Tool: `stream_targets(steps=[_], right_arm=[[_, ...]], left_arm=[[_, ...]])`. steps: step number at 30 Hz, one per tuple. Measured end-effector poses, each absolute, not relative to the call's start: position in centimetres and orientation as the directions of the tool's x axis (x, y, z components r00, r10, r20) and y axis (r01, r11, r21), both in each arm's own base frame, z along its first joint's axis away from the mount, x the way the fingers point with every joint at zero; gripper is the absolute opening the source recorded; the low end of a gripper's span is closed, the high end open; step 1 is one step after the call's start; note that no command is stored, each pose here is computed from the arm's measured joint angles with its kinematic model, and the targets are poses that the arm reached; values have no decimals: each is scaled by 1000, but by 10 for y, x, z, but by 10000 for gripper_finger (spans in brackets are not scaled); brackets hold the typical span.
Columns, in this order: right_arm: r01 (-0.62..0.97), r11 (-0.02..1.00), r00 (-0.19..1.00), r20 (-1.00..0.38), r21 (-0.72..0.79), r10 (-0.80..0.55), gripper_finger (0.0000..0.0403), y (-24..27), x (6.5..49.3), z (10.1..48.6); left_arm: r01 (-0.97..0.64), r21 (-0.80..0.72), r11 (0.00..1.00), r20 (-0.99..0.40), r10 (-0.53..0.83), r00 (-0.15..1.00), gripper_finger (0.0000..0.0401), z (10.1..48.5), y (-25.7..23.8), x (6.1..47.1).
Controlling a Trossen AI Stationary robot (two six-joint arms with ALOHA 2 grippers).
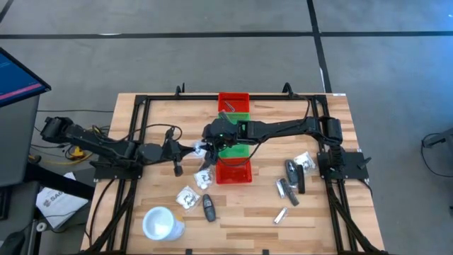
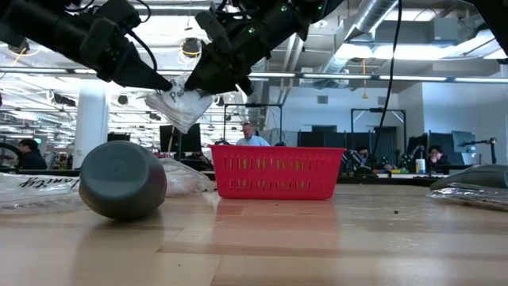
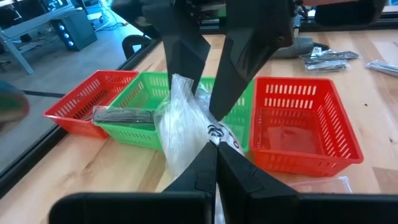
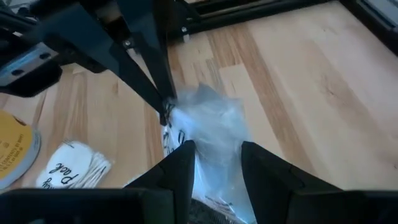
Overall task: Pick & Place Travel size toiletries
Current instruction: Put the white cotton pack into the bottom green bin
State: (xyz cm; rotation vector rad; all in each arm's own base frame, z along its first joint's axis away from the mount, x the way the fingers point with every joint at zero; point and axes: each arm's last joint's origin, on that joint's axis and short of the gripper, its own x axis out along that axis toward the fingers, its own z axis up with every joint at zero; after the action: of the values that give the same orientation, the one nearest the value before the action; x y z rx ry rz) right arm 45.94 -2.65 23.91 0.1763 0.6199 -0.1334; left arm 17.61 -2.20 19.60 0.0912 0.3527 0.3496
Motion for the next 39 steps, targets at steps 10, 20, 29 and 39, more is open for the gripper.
stream_targets(steps=[10, 20, 29, 39], right_arm=[[133, 989, 824, -563, 72, -70, 122, -25, 462, 246], [107, 994, 820, -567, 29, -72, 122, -26, 460, 249], [110, 993, 833, -548, 36, -72, 122, -26, 462, 250], [124, 991, 834, -546, 52, -76, 106, -29, 463, 248]], left_arm=[[-318, 149, 936, -325, 350, 879, 0, 196, -22, 176], [-329, 168, 929, -341, 368, 865, 0, 193, -21, 176], [-321, 193, 927, -347, 370, 862, 0, 192, -22, 176], [-322, 205, 924, -341, 376, 861, 0, 192, -21, 176]])
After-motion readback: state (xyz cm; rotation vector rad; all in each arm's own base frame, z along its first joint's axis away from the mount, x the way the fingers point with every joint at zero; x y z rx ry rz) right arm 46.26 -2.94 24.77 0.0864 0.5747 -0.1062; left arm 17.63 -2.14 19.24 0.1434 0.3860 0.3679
